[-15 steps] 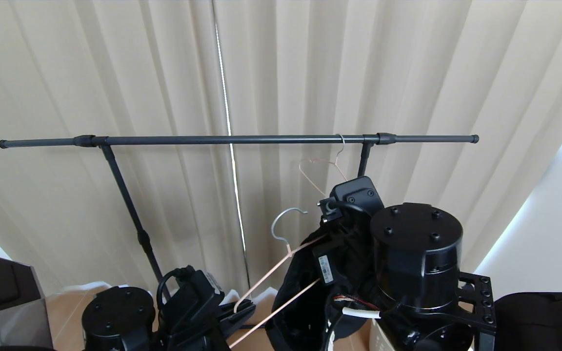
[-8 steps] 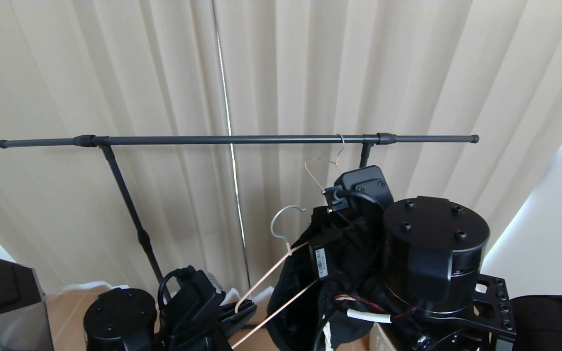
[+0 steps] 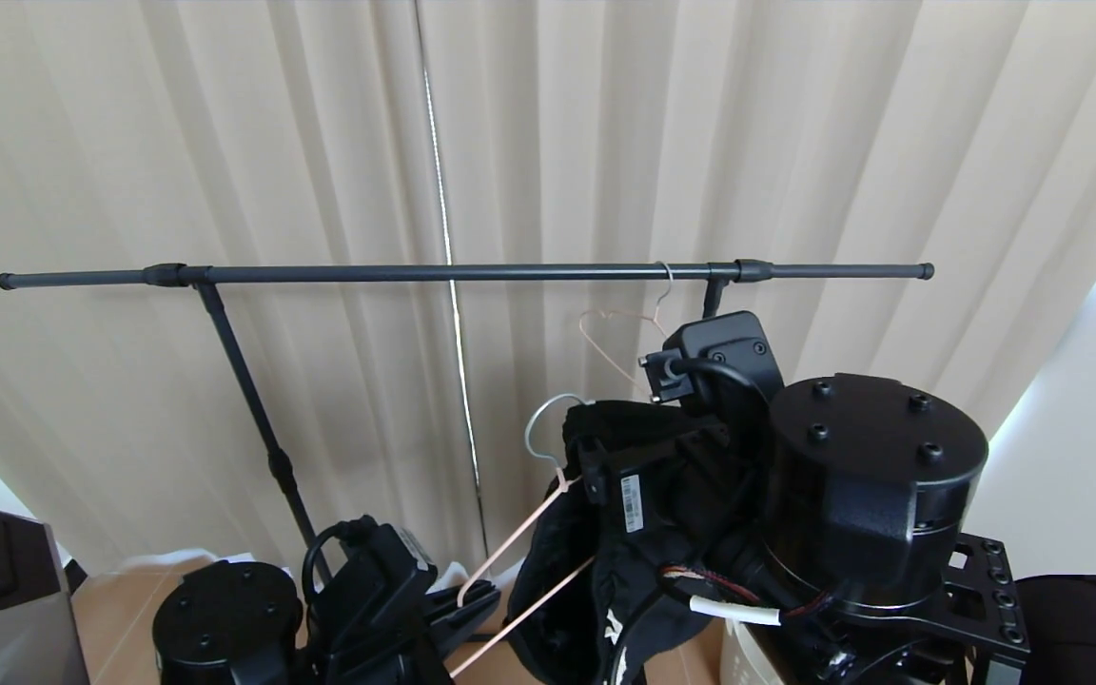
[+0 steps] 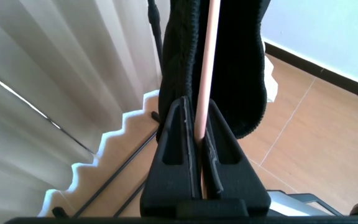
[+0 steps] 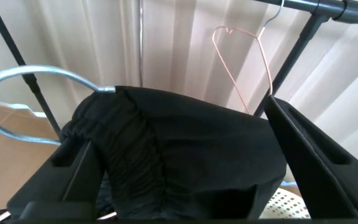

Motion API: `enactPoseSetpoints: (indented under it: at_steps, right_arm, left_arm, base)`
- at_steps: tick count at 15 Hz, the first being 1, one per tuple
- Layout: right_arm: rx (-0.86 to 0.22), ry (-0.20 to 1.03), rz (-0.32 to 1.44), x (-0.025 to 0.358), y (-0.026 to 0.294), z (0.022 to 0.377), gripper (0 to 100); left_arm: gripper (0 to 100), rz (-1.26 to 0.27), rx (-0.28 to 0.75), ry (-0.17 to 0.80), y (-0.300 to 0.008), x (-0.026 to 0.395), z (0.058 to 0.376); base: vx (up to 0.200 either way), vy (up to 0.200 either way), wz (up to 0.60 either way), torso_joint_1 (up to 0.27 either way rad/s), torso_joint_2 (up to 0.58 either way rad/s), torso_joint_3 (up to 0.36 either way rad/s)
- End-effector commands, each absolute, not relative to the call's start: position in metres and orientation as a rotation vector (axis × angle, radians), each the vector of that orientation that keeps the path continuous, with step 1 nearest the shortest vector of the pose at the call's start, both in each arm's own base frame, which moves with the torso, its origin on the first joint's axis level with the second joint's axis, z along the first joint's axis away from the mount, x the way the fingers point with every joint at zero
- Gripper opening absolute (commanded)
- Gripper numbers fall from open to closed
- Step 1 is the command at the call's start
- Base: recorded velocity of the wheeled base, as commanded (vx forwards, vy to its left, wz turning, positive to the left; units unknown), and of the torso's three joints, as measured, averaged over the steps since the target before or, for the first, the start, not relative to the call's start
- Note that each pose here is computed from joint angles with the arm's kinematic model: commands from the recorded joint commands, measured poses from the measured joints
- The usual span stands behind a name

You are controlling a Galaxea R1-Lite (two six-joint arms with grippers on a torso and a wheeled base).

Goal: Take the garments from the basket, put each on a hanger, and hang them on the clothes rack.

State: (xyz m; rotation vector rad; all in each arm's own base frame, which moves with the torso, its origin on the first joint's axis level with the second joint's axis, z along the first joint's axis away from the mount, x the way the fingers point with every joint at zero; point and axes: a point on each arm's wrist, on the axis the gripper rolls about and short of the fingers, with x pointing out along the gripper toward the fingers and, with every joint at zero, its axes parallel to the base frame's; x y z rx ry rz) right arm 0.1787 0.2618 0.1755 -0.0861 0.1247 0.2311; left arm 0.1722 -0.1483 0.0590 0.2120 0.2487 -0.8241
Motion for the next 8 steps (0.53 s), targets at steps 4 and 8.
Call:
enactPoseSetpoints:
  at_steps: [4, 8]
  right_arm:
    - [-0.064, 0.115, 0.209, 0.187, 0.262, 0.179, 100]
    - [-0.044, 0.114, 0.182, 0.196, 0.261, 0.180, 100]
  left_arm:
    - [0, -0.839, 0.210, 0.235, -0.148, 0.168, 0.063]
    - [0, -0.843, 0.210, 0.231, -0.150, 0.167, 0.063]
  base:
    - [0.000, 0.000, 0.00, 0.000, 0.00, 0.000]
    - [0.000, 0.000, 0.00, 0.000, 0.00, 0.000]
